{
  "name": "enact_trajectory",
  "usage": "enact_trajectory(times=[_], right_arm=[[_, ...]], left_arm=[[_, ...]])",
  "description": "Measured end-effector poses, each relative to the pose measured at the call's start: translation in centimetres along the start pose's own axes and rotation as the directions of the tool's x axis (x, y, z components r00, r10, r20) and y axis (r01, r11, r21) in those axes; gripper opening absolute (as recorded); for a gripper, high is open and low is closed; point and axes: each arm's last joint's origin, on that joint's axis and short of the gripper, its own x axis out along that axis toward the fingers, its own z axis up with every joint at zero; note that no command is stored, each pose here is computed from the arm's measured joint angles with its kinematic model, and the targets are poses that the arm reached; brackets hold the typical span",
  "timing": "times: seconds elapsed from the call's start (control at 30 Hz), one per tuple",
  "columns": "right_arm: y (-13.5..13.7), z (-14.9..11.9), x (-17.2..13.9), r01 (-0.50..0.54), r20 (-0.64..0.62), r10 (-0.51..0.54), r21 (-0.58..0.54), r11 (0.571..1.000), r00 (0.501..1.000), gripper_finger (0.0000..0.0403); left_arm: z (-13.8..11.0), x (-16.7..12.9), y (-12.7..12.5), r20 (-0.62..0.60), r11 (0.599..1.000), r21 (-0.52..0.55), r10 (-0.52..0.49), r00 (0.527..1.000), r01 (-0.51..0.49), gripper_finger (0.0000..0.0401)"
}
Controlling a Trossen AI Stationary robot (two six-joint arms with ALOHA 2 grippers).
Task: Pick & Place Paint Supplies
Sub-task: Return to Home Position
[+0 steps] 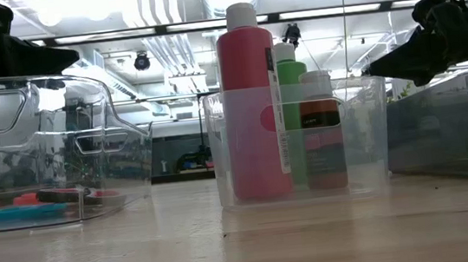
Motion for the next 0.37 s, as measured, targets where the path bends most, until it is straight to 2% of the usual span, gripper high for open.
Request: enact_trajectory(times=[0.37], right_arm=[[0.0, 0.0, 0.0, 0.0, 0.0, 0.0, 0.003, 1.0, 1.0, 0.0131]], left_arm=[[0.0, 0.0, 0.0, 0.0, 1.0, 0.0, 0.0, 1.0, 0.0, 0.0]])
